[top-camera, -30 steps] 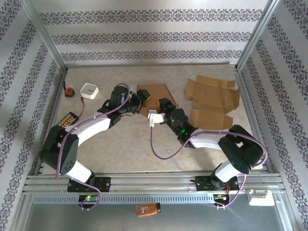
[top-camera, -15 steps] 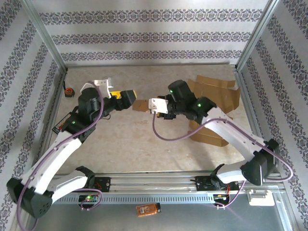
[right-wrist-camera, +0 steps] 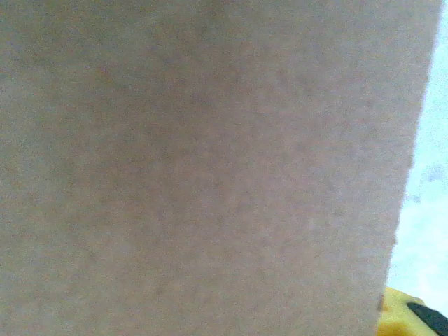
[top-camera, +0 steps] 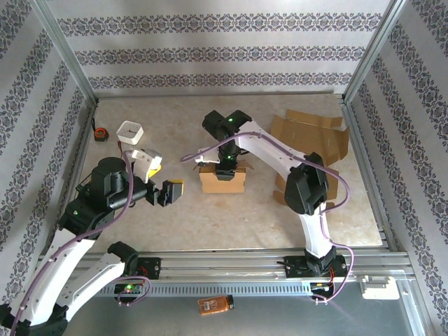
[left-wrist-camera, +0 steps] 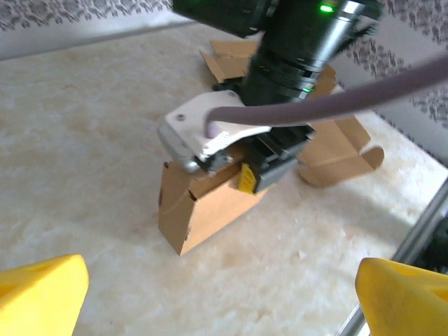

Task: Fold the paper box

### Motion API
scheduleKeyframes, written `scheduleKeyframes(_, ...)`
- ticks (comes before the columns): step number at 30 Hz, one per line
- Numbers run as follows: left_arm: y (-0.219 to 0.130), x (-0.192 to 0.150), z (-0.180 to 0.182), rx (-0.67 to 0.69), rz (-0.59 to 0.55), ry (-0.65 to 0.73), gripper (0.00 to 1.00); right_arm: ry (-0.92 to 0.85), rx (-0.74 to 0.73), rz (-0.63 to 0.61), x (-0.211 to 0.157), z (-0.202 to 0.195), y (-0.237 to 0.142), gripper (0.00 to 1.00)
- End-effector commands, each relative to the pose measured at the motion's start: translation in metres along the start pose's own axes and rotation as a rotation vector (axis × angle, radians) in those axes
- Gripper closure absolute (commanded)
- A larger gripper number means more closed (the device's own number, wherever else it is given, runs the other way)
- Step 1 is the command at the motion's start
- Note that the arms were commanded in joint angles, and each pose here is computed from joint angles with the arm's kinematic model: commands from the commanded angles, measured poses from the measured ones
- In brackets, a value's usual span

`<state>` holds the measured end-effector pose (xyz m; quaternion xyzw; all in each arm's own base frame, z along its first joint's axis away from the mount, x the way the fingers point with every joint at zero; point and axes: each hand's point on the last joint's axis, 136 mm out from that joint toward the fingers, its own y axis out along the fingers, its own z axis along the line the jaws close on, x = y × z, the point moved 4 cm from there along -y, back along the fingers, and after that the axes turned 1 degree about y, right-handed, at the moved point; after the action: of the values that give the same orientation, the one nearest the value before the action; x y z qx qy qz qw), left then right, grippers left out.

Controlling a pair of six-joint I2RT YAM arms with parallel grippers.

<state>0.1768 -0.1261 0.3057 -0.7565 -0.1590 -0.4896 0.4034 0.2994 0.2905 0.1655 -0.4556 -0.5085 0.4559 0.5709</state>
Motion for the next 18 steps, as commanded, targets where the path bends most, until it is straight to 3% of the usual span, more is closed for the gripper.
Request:
scheduleKeyframes(1,-0.007,-0.021,-0.006,-0.036,0.108,0.115,0.01,0.007,-0.009,-0.024,0.014,-0.004,-0.002,0.53)
scheduleKeyframes(3,-0.007,-0.023,-0.003,-0.015,0.122,0.159,0.01,0.005,0.001,-0.018,0.016,-0.006,0.003,0.5)
scheduleKeyframes(8,-0.002,-0.026,-0.001,-0.017,0.115,0.205,0.01,0.025,-0.014,-0.04,0.019,-0.004,-0.007,0.29)
scheduleKeyframes(18,0.017,-0.027,0.003,-0.037,0.12,0.313,0.01,0.082,-0.126,-0.268,0.027,0.014,-0.079,0.17)
